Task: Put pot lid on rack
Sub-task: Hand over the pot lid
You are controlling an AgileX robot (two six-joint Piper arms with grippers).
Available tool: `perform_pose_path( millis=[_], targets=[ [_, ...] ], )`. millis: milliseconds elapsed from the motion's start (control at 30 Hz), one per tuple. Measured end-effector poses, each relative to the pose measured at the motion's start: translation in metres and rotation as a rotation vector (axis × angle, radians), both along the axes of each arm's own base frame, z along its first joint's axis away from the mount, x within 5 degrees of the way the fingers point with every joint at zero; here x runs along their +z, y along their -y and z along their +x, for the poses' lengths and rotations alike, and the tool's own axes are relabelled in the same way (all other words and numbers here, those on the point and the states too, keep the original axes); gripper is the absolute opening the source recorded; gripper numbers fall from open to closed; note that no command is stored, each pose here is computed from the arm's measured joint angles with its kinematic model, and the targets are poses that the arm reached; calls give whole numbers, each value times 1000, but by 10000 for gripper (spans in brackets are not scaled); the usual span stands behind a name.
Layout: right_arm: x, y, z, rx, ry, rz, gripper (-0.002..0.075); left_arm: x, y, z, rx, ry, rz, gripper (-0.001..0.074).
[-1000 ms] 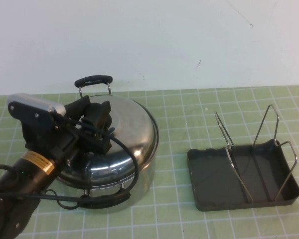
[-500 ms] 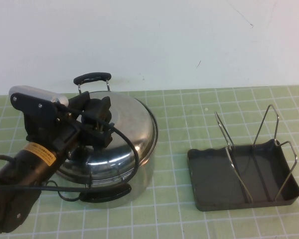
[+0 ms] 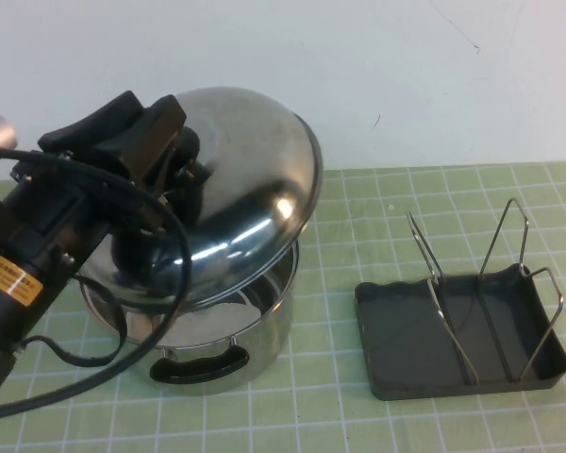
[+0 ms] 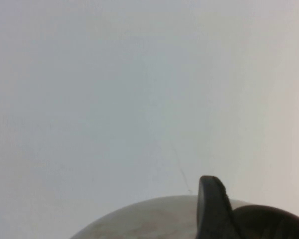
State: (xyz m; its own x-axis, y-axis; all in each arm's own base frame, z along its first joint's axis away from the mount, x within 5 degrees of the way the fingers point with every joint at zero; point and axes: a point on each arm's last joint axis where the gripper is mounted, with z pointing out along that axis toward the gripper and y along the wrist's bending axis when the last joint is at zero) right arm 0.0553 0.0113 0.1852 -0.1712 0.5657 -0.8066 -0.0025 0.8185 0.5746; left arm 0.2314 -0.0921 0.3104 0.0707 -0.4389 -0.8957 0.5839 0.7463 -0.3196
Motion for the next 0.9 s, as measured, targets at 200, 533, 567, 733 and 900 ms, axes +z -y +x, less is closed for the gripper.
perform_pose_path(
  millis=[200,533,567,733,900],
  targets=[
    [-3,-8,-2,76,-57,118,-1,-2,9,-6,-167,-76,-103,330],
    [61,-35,-7,423,171,356,-1,10,29,13,-355,-44,-109,330],
    [65,-36,-6,442,161,369,1,13,32,15,-385,-45,-100,330],
    [88,-49,11,607,45,397,165,27,42,17,-489,-4,-22,330],
    [108,-61,39,735,-63,406,461,31,49,13,-534,13,-2,330]
  ],
)
